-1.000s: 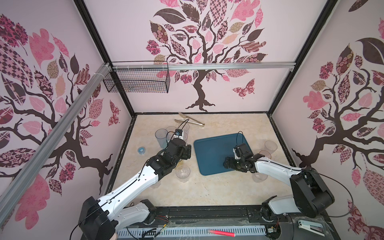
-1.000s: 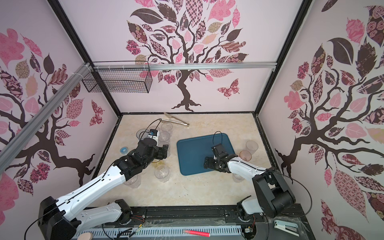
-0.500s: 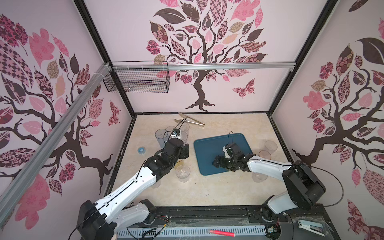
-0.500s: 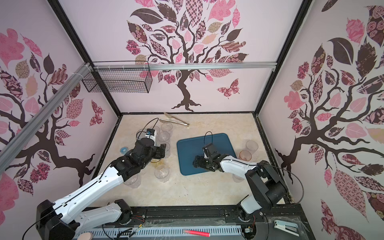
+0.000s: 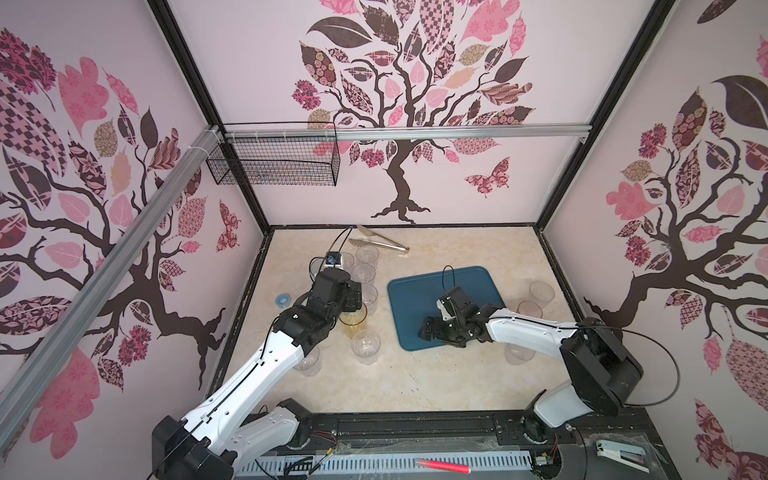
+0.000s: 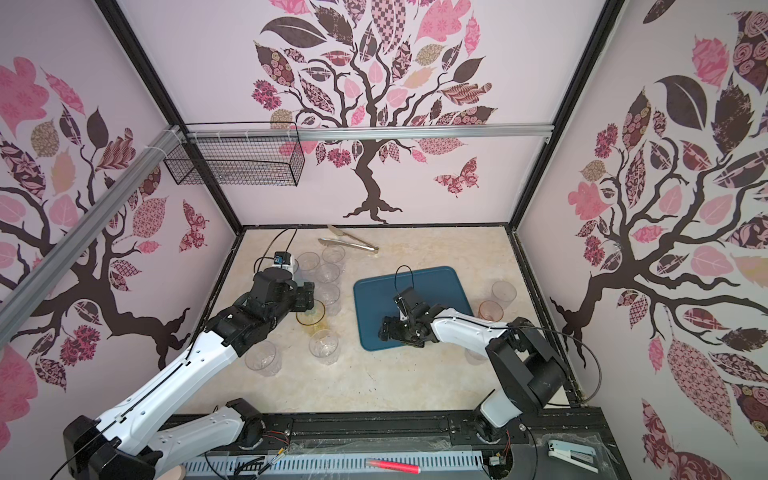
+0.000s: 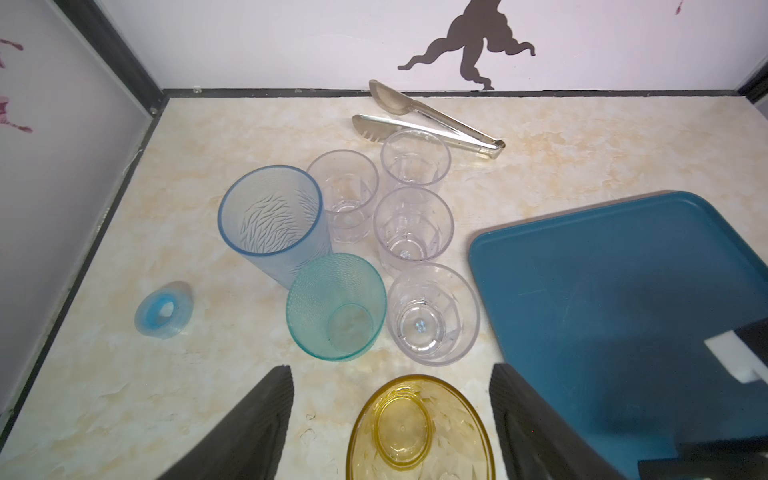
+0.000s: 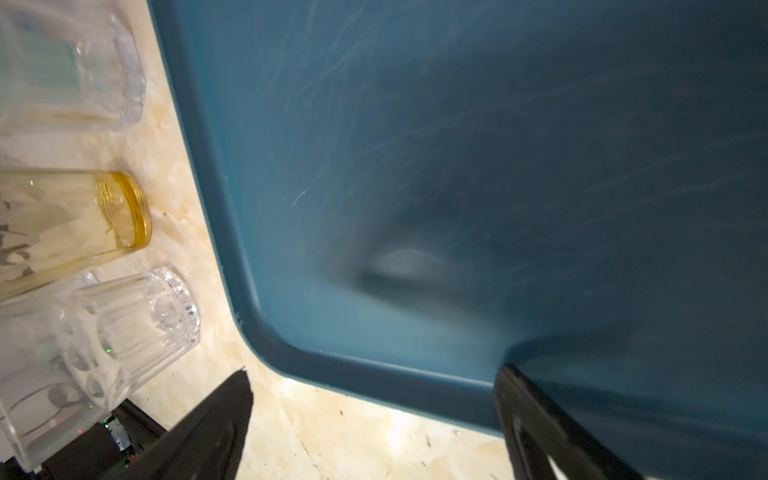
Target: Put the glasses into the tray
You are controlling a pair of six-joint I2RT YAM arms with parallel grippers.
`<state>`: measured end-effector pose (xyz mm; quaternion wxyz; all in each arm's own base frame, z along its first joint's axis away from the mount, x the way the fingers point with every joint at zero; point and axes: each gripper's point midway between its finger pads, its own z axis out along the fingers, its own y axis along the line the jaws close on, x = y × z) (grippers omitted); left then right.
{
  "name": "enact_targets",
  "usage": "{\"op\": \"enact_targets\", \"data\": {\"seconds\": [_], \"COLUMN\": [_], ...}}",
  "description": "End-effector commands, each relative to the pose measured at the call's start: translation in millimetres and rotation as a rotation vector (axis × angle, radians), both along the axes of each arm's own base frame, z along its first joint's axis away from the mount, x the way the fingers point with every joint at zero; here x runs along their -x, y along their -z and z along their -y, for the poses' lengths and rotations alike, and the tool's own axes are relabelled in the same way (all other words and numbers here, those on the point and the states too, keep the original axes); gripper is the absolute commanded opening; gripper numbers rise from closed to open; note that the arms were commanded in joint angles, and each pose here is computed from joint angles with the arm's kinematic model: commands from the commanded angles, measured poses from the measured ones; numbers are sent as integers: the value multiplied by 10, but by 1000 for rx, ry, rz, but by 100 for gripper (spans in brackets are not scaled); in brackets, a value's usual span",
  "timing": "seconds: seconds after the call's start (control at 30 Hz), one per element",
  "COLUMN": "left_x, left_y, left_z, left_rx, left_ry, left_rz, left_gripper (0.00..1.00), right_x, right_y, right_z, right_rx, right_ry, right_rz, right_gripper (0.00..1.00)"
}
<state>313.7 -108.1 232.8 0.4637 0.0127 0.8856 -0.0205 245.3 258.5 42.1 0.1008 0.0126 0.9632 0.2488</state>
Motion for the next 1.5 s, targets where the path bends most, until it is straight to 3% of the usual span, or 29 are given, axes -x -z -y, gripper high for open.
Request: {"op": "enact_targets", "data": {"seconds": [0.0, 0.33, 0.5, 0.63, 0.83, 0.93, 1.17, 1.47], "left_x": [-59, -197, -277, -298, -134, -2, 55, 8], "left_y": [-126, -119, -111, -160, -135, -65, 8, -185], "left_z": [-187, -610, -695, -708, -683, -724, -808, -993], "left_rx": [9, 63, 87, 95, 110, 101, 73, 33], "left_ry": [-57, -184, -190, -180, -161, -165, -192, -276], "left_rz": [-2, -30, -66, -77, -116, -130, -125, -51], "left_gripper": [77, 77, 69, 68, 67, 67, 67, 68], "right_x": [-25, -74, -143, -245, -389, -343, -123, -207], "right_y": [-21, 44, -98, -316, -678, -931, -1516, -1435], "right_z": [-290, -1026, -1229, -1117, -623, -545, -1131, -1821], "right_rx": [-47, -144, -166, -146, 104, 119, 50, 96], "right_ry": [4, -6, -73, -85, -116, -180, -328, -422], "right_rz": [-15, -63, -64, 5, 188, 264, 486, 512], "right_gripper": [90, 88, 90, 91, 90, 89, 99, 100]}}
